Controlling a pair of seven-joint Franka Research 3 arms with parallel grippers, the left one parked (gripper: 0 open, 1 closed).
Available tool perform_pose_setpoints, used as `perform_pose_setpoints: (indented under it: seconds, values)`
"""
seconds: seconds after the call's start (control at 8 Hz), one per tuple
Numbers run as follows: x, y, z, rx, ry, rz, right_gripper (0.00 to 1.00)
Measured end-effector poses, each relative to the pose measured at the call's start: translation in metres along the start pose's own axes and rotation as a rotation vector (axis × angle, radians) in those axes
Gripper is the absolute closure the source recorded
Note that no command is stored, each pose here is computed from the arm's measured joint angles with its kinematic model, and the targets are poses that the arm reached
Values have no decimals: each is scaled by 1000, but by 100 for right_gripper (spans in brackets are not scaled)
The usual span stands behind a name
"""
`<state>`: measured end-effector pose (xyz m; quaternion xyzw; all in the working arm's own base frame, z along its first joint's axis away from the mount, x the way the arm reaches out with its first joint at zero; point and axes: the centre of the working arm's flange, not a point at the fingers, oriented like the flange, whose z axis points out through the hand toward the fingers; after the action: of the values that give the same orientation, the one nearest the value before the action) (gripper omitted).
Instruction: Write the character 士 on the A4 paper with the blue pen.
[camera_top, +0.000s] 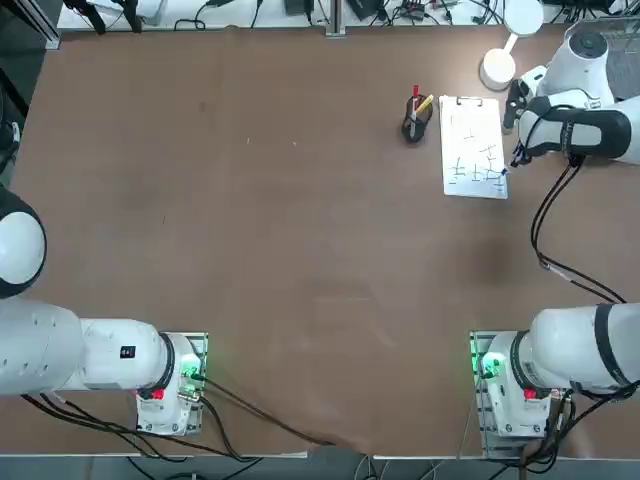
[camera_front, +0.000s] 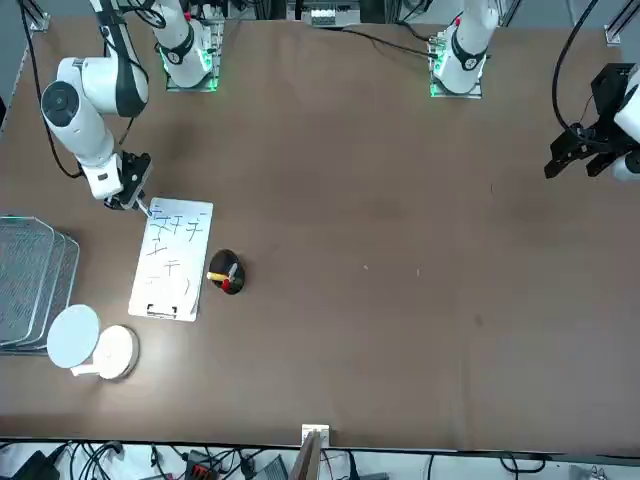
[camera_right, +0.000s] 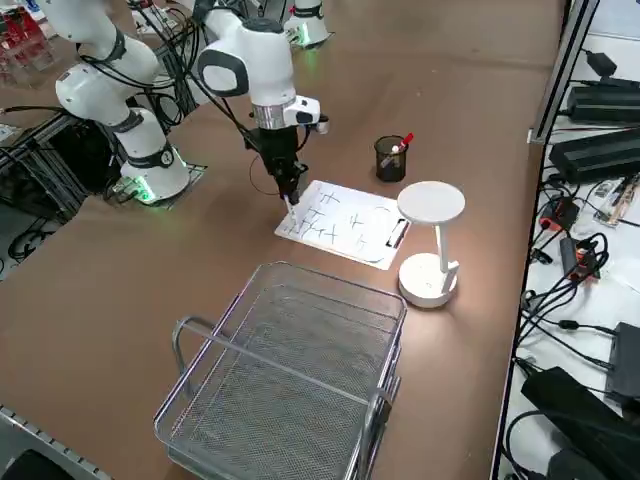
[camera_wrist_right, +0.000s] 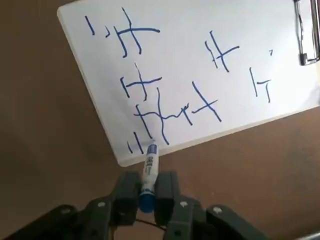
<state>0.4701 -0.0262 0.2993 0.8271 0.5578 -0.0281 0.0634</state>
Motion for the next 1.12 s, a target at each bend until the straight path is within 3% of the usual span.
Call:
perform_pose_setpoints:
  seconds: [1.12]
  values:
    - [-6,-15,0,5,-6,1,80]
